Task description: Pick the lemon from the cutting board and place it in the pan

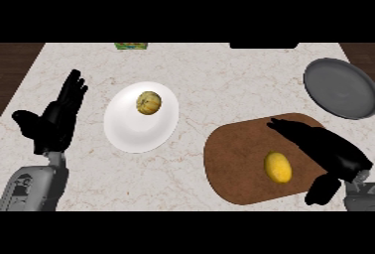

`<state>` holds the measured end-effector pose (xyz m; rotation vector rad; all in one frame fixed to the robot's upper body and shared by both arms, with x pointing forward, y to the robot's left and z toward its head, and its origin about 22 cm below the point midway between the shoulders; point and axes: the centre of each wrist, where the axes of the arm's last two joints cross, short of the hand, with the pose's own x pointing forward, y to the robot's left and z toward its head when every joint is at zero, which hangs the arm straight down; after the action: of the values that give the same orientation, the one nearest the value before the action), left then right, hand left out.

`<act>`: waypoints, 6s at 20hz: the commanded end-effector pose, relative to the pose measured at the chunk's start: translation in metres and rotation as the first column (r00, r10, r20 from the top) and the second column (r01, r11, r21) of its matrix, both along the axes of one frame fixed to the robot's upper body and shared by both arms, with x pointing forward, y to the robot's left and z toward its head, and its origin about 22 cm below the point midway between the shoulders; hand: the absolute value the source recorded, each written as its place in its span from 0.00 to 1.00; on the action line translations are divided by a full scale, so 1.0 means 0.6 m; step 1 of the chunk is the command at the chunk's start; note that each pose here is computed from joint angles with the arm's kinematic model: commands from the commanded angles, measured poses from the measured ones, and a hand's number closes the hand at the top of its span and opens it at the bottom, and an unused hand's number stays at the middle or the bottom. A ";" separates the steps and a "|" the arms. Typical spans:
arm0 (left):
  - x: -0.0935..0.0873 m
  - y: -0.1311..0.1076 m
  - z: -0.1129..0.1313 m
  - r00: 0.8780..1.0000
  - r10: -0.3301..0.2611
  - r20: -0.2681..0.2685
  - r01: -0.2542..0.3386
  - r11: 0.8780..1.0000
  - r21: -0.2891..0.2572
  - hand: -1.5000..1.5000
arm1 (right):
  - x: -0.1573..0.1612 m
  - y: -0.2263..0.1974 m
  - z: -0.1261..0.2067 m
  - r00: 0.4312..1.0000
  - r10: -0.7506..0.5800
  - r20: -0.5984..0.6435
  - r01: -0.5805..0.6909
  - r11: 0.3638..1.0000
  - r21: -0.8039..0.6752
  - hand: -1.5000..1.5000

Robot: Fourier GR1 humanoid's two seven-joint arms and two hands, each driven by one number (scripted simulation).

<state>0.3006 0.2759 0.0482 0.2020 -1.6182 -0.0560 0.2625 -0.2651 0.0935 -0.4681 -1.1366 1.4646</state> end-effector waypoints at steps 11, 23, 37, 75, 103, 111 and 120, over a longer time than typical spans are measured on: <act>-0.009 -0.010 -0.005 1.000 -0.010 -0.009 0.010 1.000 0.000 0.50 | 0.023 0.025 -0.070 0.998 0.018 -0.052 -0.022 0.997 -0.078 0.00; 0.021 0.000 -0.011 1.000 0.020 -0.008 -0.020 1.000 -0.011 0.50 | 0.042 0.048 -0.133 0.990 0.025 -0.136 -0.041 0.993 -0.113 0.00; -0.004 0.003 -0.003 1.000 -0.007 0.001 0.007 1.000 -0.011 0.50 | 0.013 0.033 -0.128 0.991 0.131 -0.003 -0.131 0.988 -0.079 1.00; 0.009 -0.011 0.010 1.000 -0.005 0.010 0.005 1.000 0.002 0.50 | 0.216 -0.199 0.027 0.224 -0.843 0.489 0.711 0.485 0.510 1.00; 0.016 -0.052 0.024 0.994 -0.095 0.059 0.096 0.995 -0.008 0.50 | 0.132 -0.349 -0.084 0.267 -0.945 0.188 0.753 0.326 0.571 0.00; 0.016 -0.031 0.014 0.999 -0.039 0.029 0.039 0.999 -0.016 0.50 | 0.114 -0.367 -0.087 0.154 -0.971 0.184 0.499 0.237 0.833 0.00; -0.006 0.015 -0.019 1.000 0.016 -0.002 -0.016 1.000 -0.005 0.50 | 0.021 -0.420 -0.140 0.365 -0.930 0.045 0.342 0.179 0.923 0.00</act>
<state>0.2982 0.2741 0.0476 0.1839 -1.6293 -0.0563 0.2935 -0.5079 0.0189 -0.8075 -1.5660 -0.2592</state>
